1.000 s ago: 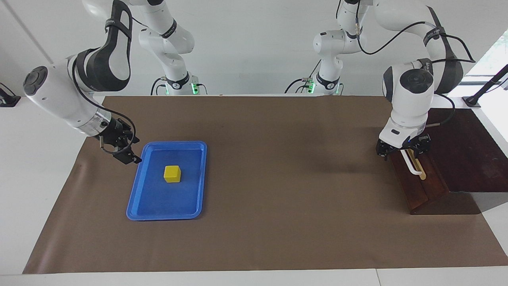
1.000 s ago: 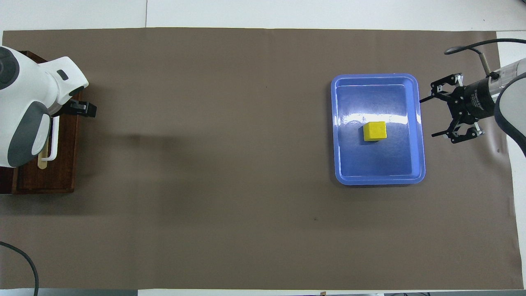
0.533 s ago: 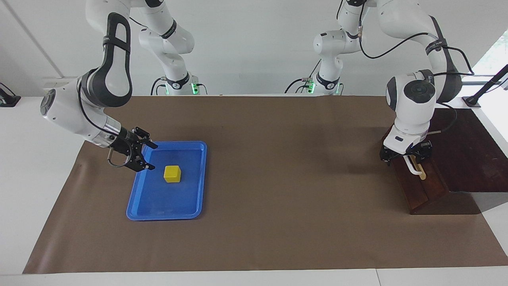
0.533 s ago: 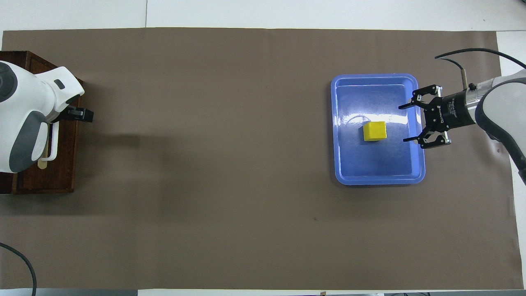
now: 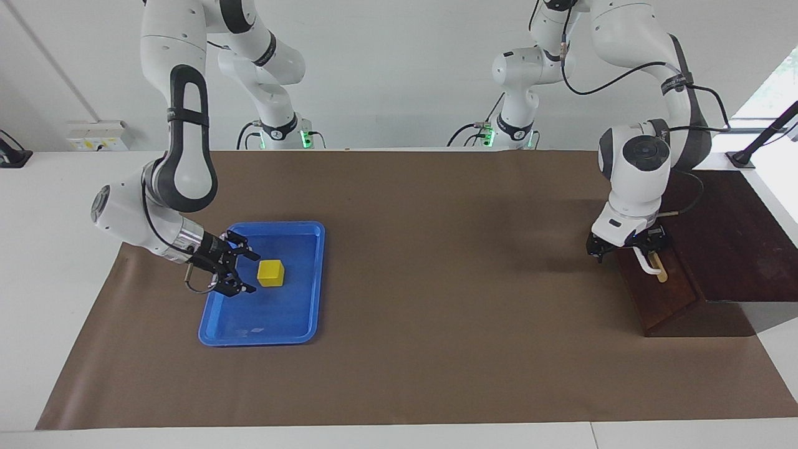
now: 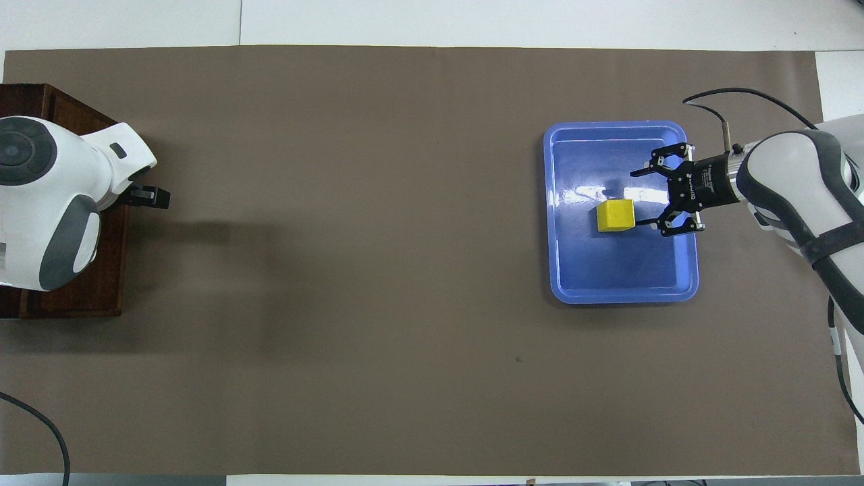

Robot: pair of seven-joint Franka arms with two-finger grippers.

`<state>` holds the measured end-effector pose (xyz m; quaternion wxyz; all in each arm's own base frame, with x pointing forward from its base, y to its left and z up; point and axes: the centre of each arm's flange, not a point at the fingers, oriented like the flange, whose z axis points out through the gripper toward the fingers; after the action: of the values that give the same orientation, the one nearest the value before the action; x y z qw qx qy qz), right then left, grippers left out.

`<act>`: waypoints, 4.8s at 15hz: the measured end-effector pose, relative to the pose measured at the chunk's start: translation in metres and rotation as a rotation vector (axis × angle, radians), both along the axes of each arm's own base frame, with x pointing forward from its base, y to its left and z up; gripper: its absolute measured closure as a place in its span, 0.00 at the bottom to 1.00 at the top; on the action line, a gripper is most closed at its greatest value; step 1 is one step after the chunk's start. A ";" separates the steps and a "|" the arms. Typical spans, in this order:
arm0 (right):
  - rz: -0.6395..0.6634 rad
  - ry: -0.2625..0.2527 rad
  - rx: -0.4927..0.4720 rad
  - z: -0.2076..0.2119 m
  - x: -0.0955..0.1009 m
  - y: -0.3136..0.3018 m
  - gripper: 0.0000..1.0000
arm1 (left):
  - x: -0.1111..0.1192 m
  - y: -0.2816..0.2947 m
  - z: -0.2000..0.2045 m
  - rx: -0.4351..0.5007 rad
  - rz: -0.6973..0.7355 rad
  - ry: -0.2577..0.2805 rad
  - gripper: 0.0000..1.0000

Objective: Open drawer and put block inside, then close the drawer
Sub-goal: 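Lower the open right gripper over the yellow block in the tray, then close the right gripper on the yellow block while the left gripper releases, then lift the yellow block with the right gripper toward the left gripper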

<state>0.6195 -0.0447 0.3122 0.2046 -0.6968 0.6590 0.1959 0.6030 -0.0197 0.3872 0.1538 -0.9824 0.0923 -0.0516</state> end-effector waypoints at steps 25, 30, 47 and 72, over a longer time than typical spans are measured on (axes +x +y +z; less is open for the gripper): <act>-0.013 0.069 0.082 -0.030 -0.011 -0.002 0.07 | -0.011 -0.132 0.030 -0.100 0.135 -0.035 0.00; -0.017 0.098 0.099 -0.042 -0.020 0.004 0.07 | 0.006 -0.138 0.108 -0.161 0.263 -0.006 0.00; 0.049 0.043 0.099 -0.037 -0.020 0.006 0.43 | -0.032 -0.255 0.172 -0.443 1.554 -0.102 0.00; -0.021 0.069 0.084 0.097 0.030 0.260 0.43 | -0.031 -0.297 0.134 -0.337 1.775 -0.145 0.00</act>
<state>0.6493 0.2156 0.4092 0.2130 -0.6733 0.6642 0.2453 0.5716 -0.3166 0.5207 -0.0033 -0.6963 -0.7177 0.0114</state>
